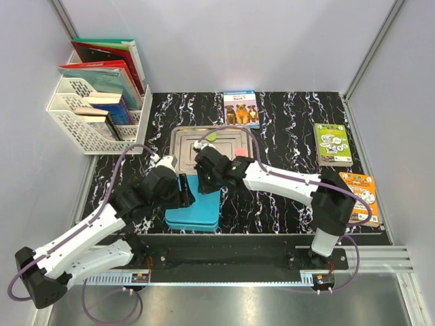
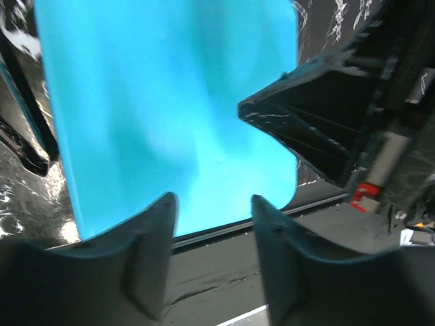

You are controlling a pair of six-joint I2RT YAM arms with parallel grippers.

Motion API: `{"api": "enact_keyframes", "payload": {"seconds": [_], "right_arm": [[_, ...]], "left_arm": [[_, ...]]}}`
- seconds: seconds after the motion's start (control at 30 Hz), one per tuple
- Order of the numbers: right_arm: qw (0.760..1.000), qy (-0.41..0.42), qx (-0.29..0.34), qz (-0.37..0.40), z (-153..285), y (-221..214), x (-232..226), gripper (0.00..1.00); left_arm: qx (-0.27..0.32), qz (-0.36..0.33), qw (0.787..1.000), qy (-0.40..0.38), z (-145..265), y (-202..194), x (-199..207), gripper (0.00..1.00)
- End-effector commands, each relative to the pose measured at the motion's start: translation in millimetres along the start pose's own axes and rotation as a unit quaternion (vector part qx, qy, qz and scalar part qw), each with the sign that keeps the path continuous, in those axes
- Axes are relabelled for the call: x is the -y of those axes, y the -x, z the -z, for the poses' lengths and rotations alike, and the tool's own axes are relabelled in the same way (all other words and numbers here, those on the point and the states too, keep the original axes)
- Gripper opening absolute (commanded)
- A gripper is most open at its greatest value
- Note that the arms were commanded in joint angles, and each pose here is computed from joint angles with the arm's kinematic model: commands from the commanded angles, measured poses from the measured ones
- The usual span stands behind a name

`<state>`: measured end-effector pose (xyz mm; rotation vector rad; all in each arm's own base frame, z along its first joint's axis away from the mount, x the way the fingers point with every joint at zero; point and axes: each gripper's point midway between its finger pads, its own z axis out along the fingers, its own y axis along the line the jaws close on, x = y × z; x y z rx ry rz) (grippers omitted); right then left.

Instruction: Pack the cookies

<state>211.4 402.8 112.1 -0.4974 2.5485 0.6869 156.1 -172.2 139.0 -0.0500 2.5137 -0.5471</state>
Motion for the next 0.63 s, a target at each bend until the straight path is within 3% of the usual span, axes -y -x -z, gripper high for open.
{"api": "enact_keyframes", "payload": {"seconds": [0.0,0.03,0.07,0.1,0.2,0.23,0.33,0.6], "right_arm": [[0.997,-0.001,0.079,0.020,51.8,46.1,-12.4,0.20],[0.996,-0.001,0.085,0.020,56.1,49.0,-12.2,0.25],[0.995,-0.004,0.098,0.020,64.8,54.0,-11.5,0.28],[0.994,-0.008,0.103,0.020,67.4,54.0,-8.6,0.35],[0.990,-0.032,0.137,0.015,82.8,61.3,2.7,0.49],[0.988,-0.041,0.148,0.011,87.6,64.1,8.3,0.59],[0.978,-0.070,0.195,-0.005,105.1,68.0,27.2,0.76],[0.955,-0.100,0.277,-0.033,142.6,61.5,64.7,0.88]], "left_arm": [[0.053,-0.017,0.998,-0.004,20.3,30.6,7.8,0.73],[0.060,-0.019,0.998,-0.005,23.2,34.2,8.7,0.78],[0.063,-0.020,0.998,-0.002,24.5,35.7,7.4,0.95],[0.070,-0.020,0.997,0.002,26.0,38.0,6.1,0.99],[0.083,-0.015,0.996,0.005,29.1,43.0,5.0,0.99],[0.087,-0.011,0.996,0.007,29.4,45.7,5.5,0.99],[0.085,-0.011,0.996,0.013,27.0,48.0,7.0,0.99],[0.098,-0.019,0.995,0.031,24.1,56.8,4.8,0.99]]}}
